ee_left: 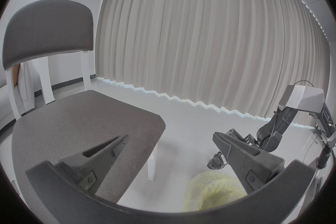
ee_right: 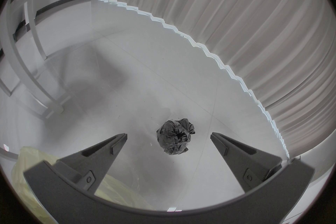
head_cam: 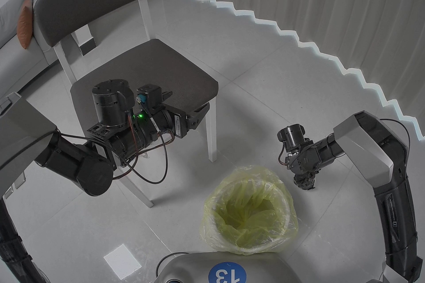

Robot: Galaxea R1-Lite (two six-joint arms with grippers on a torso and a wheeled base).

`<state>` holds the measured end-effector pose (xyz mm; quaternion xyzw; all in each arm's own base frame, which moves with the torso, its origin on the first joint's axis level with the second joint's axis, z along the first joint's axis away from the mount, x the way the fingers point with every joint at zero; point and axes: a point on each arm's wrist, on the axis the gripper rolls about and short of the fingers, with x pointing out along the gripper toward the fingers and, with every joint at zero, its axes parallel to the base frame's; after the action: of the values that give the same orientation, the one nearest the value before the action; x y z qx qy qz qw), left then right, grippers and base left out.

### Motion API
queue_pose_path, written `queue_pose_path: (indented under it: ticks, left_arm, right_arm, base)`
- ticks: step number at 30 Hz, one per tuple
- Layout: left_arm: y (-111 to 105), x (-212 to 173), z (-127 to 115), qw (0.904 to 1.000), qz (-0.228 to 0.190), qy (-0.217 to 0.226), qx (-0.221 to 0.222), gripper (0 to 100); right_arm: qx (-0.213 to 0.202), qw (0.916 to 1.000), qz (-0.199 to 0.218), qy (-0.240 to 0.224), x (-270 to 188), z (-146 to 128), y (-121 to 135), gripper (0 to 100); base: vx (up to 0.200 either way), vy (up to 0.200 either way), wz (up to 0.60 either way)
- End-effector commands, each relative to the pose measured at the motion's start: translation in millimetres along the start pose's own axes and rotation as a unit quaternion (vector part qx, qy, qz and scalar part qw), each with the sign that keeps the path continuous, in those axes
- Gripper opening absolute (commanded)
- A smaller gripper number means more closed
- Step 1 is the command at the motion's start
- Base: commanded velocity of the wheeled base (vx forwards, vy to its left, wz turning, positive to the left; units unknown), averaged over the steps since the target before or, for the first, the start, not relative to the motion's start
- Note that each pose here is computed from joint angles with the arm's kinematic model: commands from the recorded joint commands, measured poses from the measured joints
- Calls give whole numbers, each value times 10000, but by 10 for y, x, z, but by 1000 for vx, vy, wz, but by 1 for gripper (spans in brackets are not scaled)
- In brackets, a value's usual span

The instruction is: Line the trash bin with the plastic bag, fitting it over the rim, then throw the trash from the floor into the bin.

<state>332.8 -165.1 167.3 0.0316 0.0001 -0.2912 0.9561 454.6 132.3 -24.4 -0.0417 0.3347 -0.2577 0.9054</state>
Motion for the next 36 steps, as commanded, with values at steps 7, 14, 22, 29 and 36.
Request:
queue_pose_path:
  ticks: [7, 14, 22, 29, 36]
  left_arm:
    - [-35, 0, -3, 9999, -132, -93, 5, 100]
    - [-56, 17, -3, 9998, -178, -104, 7, 100]
    - [-62, 3, 0, 9996, -262, -109, 7, 100]
    - [-67, -8, 36, 9991, -277, -302, -123, 100]
    - [-99, -45, 53, 9989, -315, -319, -121, 100]
  right_arm:
    - [-63, 9998, -76, 158, 210, -65, -5, 100]
    - [-139, 9992, -180, 319, 342, -54, 37, 100]
    - [-157, 9987, -257, 403, 474, -32, 69, 100]
    - [89, 9994, -199, 282, 441, 71, 77, 100]
    - [252, 9990, -46, 370, 427, 152, -14, 100]
  base:
    - [0, 0, 0]
    - [0, 0, 0]
    - [0, 0, 0]
    - [0, 0, 0]
    - [0, 0, 0]
